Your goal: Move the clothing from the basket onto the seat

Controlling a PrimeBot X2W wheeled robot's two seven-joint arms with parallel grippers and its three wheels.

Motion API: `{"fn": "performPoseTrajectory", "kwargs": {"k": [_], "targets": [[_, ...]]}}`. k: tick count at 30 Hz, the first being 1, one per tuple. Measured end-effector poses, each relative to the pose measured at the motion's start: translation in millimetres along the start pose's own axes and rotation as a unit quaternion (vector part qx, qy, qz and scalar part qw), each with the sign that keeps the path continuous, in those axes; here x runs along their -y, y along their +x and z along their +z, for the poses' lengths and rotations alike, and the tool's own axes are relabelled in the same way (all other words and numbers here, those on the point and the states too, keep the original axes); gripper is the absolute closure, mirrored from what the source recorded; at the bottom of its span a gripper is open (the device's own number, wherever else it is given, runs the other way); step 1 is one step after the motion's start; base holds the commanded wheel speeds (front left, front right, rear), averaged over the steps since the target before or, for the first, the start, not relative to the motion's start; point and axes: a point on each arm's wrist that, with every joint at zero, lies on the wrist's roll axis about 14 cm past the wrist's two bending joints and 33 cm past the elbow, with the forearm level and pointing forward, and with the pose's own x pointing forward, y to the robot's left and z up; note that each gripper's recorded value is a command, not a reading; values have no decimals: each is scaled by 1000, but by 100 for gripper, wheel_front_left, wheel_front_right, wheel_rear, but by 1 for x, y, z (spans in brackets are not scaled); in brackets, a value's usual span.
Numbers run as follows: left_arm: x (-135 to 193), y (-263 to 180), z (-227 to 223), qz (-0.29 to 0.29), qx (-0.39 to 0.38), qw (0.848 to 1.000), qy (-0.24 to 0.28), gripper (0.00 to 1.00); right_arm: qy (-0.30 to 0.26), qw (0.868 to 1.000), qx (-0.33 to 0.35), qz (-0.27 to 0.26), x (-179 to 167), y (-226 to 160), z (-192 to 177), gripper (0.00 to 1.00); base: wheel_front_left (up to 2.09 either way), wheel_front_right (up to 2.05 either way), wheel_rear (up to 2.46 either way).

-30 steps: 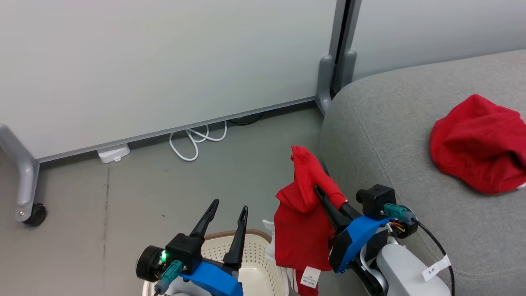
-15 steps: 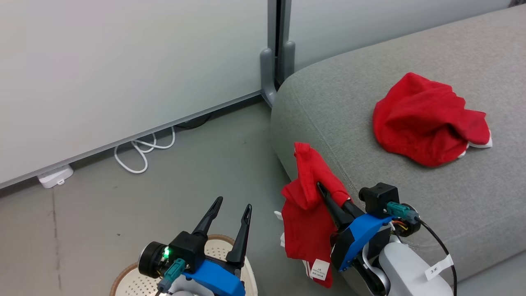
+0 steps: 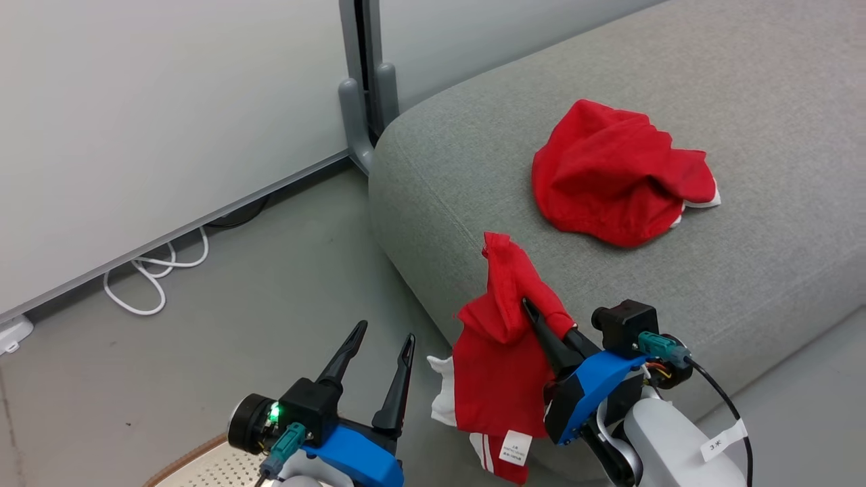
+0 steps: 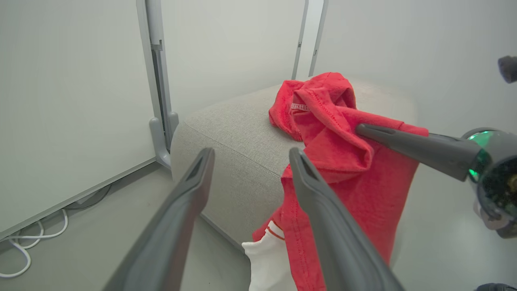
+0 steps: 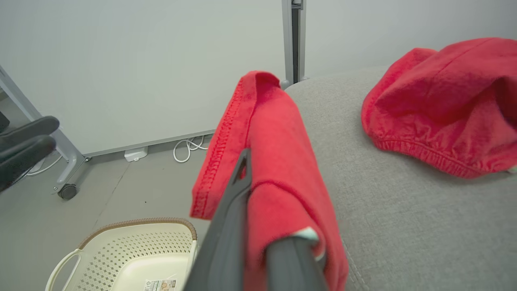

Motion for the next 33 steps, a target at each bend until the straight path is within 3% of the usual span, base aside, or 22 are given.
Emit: {"fn": "performPoseTrajectory", "kwargs": {"k": [11,26,33], "targets": [[17,15,-5,-37,-6,999,-4,0,7,999,0,-40,24,-13,-2,100,0,0,0],[18,16,-7,-41,-9,999,-3,0,9,999,-1,-43,25,-12,-4,100,0,0,0],[11,19,-12,-37,-10,999,-7,0,3,998,28,-48,35,5,24,100,0,0,0]]}}
